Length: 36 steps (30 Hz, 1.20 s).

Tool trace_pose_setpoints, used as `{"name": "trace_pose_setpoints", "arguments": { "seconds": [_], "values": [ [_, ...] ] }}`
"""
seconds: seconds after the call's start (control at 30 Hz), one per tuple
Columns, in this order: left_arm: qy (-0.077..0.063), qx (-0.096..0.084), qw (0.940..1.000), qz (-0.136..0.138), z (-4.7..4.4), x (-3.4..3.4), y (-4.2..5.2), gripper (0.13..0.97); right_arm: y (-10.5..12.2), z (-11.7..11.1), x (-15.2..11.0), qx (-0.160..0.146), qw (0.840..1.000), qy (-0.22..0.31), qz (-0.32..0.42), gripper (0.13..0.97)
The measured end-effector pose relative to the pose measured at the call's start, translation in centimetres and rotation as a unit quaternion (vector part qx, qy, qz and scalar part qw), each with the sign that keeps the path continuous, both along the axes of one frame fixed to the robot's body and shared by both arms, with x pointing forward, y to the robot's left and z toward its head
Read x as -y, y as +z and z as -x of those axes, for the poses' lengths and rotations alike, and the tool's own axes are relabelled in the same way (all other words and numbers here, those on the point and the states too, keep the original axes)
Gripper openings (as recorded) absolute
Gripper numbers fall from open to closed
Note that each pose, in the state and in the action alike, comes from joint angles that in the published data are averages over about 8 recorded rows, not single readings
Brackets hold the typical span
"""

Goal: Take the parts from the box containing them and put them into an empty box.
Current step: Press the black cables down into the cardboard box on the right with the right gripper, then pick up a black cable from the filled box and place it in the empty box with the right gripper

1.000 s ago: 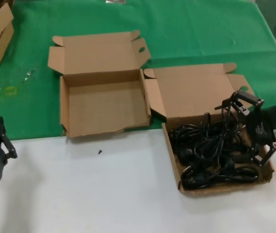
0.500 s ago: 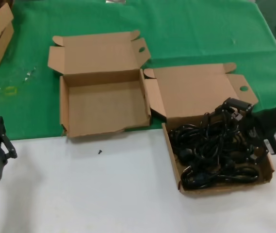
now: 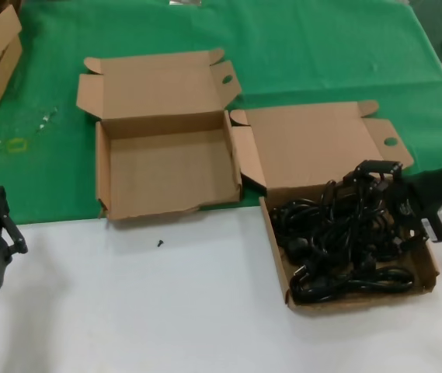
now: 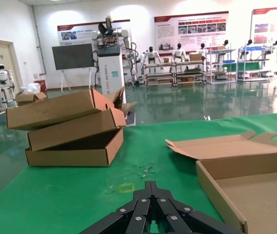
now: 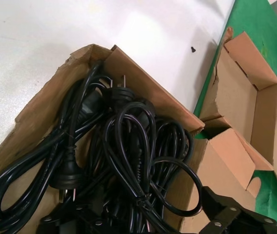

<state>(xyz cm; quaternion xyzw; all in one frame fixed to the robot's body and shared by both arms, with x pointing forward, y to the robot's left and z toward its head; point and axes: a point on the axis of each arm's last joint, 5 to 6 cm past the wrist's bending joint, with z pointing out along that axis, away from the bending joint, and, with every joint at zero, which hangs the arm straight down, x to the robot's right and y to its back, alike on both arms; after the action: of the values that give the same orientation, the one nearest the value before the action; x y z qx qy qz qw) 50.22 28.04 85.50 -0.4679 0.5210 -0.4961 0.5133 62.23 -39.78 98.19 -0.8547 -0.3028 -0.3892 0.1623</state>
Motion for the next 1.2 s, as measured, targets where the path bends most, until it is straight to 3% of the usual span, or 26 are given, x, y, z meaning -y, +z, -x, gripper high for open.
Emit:
{"name": "trace_pose_setpoints", "arguments": {
  "seconds": [0.23,0.37,0.63,0.93,1.2],
  "values": [
    [0.0,0.0,1.0,0.0,0.0,0.0,0.0,0.143,-0.1,-0.2,0.0,-0.003,1.0,-0.002,-0.004,0.634],
    [0.0,0.0,1.0,0.0,0.0,0.0,0.0,0.143,-0.2,-0.3,0.0,-0.004,1.0,-0.003,-0.004,0.634],
    [0.0,0.0,1.0,0.0,0.0,0.0,0.0,0.143,-0.6,-0.4,0.2,-0.005,1.0,-0.004,0.0,0.413],
    [0.0,0.0,1.0,0.0,0.0,0.0,0.0,0.143,-0.7,-0.4,0.4,-0.008,1.0,-0.007,0.0,0.256],
    [0.0,0.0,1.0,0.0,0.0,0.0,0.0,0.143,0.7,0.2,0.4,-0.033,0.999,-0.024,-0.024,0.222]
  ]
}}
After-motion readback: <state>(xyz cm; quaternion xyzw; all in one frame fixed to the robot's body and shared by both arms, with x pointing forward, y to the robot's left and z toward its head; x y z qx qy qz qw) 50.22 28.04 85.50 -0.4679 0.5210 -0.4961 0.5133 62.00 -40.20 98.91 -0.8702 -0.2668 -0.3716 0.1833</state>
